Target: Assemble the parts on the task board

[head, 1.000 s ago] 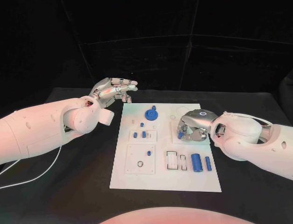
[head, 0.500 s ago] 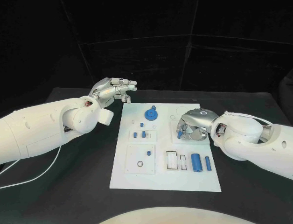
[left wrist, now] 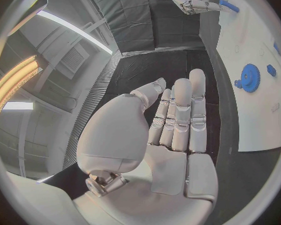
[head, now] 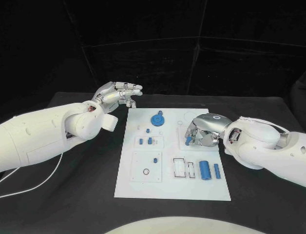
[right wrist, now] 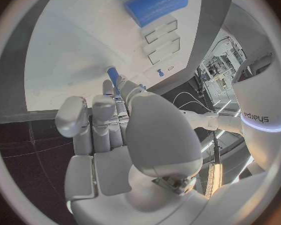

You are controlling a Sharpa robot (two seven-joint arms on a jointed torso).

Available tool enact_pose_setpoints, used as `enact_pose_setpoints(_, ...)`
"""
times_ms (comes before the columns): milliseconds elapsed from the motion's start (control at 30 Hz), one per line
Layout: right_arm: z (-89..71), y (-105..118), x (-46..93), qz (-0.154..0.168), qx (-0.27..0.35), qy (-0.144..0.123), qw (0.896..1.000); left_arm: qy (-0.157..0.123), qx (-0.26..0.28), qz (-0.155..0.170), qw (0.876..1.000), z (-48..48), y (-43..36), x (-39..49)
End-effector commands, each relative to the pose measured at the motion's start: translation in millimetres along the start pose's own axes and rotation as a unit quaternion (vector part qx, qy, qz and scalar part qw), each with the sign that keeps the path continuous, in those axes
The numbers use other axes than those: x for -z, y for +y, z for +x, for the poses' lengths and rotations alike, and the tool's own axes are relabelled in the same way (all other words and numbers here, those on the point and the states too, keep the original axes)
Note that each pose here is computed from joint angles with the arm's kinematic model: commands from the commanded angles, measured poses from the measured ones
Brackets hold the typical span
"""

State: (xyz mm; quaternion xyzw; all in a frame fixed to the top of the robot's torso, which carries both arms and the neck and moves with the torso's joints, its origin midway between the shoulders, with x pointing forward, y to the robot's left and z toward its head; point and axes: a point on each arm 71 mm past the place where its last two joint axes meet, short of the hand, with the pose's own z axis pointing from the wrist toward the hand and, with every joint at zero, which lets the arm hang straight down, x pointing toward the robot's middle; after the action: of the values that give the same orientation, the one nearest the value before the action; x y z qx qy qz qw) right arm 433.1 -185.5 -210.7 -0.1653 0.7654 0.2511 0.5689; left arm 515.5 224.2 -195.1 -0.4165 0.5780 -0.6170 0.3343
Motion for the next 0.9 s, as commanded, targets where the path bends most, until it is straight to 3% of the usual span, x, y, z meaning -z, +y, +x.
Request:
enact_pose_setpoints(33,-3.0,-0.6,1.3,0.001,-0.029,-0.011,1.0,0.006,0.004,0.001,1.0,0.9,-1.1,-0.3)
enact_pose_setpoints(300,-13.3,7.7,3.7,-0.018,-0.074,-0.041,0.996,0.008,0.004,0.0,1.0,1.1,-0.8,-0.5)
enact_pose_setpoints(533,-21.0,29.8,6.8,-0.052,-0.104,-0.059,0.991,0.009,0.005,0.0,1.0,1.7,-0.7,-0.8)
enact_pose_setpoints(700,-22.5,47.6,4.5,-0.075,-0.113,-0.06,0.989,0.009,0.005,0.0,1.0,1.8,-0.7,-1.1)
enact_pose_setpoints(900,-20.9,77.8,-8.2,-0.122,-0.09,-0.053,0.987,0.009,0.004,0.001,1.0,1.7,-0.5,-1.9)
